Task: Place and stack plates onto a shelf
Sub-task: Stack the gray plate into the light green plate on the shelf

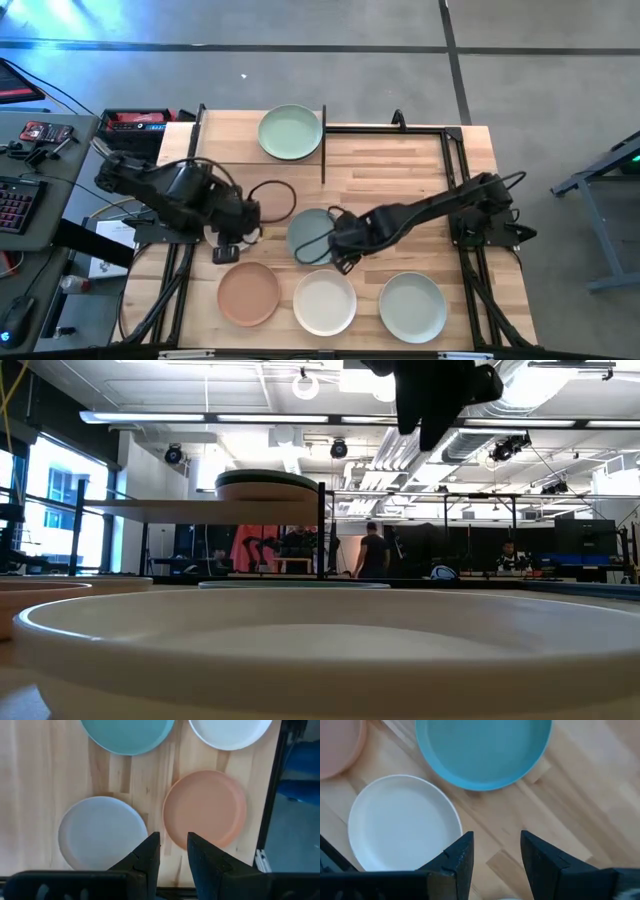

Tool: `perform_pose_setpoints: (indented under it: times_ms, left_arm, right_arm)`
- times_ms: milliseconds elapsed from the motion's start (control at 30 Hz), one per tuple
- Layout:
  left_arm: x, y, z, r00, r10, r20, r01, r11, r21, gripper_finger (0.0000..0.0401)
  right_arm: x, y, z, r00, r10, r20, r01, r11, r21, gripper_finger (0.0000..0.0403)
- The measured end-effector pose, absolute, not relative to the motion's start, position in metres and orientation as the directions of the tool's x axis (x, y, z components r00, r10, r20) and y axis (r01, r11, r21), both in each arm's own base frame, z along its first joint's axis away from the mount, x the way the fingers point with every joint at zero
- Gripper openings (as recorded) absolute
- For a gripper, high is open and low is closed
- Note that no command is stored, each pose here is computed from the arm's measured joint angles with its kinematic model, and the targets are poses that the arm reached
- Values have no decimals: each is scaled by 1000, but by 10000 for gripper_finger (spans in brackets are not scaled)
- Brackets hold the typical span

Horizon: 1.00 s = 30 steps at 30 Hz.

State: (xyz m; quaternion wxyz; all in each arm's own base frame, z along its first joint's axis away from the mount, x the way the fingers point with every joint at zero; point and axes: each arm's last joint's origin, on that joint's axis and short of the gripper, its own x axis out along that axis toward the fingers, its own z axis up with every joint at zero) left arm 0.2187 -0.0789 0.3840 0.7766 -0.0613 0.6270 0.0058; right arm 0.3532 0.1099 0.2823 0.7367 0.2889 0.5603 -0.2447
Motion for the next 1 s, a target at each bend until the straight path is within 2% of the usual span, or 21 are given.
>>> perform_pose_setpoints:
  times_ms: [600, 1000]
  left_arm:
    - [213, -98, 385, 274, 8, -962, -185, 982, -45, 85]
    - [217, -100, 386, 320, -13, -947, -183, 980, -76, 85]
  right_arm:
    - [365, 165, 233, 220, -31, -975, 726, 672, 143, 140]
    - [338, 210, 219, 133, -61, -989, 893, 441, 93, 140]
